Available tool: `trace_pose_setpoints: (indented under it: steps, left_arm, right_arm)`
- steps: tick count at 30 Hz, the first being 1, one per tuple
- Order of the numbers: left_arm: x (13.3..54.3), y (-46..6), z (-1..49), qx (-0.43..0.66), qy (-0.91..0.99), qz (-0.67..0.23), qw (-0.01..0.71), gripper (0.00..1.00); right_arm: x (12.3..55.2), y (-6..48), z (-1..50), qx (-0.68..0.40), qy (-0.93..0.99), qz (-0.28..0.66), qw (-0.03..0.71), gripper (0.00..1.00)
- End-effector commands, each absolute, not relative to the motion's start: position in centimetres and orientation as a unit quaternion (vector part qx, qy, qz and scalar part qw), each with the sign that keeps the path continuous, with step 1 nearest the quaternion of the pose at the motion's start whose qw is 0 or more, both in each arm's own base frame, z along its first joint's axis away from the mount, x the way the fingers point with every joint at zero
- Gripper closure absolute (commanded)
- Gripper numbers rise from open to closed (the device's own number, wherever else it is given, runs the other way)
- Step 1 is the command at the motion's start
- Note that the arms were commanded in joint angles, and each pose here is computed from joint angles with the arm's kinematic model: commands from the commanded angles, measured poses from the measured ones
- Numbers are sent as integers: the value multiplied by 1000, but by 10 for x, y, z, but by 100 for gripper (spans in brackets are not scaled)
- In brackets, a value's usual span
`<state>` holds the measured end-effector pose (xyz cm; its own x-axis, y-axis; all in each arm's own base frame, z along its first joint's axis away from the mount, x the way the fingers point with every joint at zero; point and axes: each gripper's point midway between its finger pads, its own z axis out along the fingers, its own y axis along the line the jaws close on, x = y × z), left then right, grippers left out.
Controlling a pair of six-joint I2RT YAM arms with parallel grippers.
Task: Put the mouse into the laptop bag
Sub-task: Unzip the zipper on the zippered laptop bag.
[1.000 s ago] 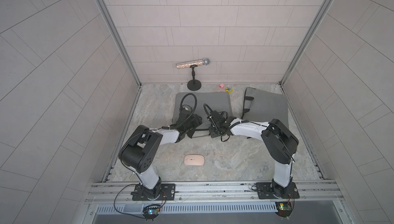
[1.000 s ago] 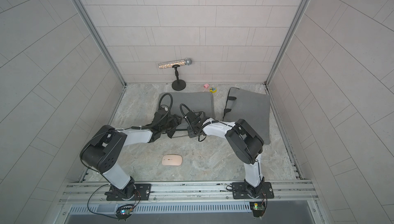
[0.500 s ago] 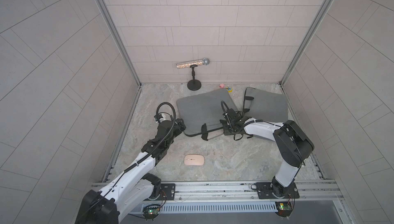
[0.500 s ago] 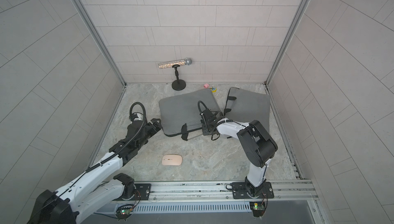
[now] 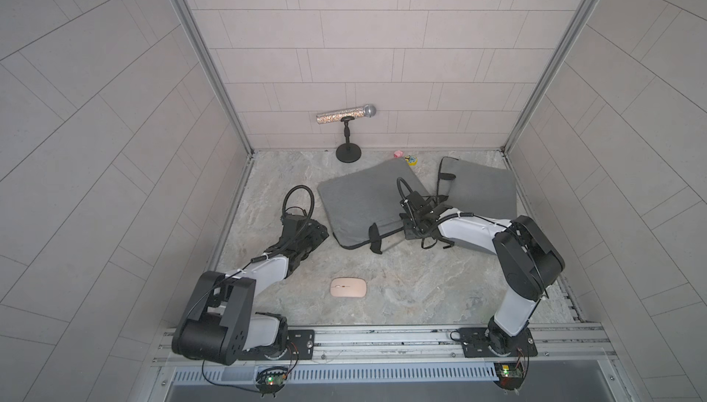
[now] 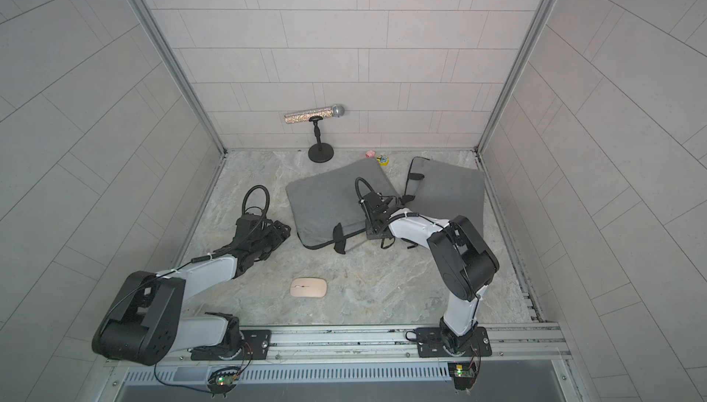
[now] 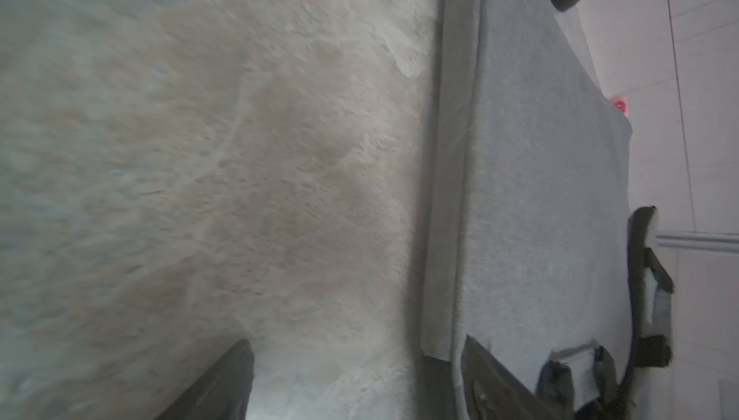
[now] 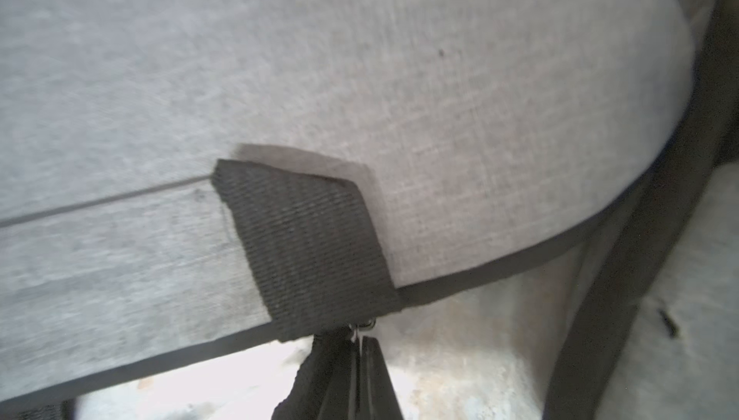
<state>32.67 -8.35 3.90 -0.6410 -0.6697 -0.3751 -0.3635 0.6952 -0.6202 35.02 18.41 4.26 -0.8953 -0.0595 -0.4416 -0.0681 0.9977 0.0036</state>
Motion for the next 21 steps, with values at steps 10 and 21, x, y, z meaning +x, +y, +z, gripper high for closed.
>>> trace_pose_setpoints:
  steps: [10, 21]
  left_arm:
    - [377, -129, 27, -263, 849, -349, 298, 49]
    - [367, -134, 24, -264, 855, -331, 300, 100]
  right_arm:
    - [340, 231, 45, -95, 969, -6, 227, 100]
    - [294, 339, 45, -211, 952, 51, 214, 100]
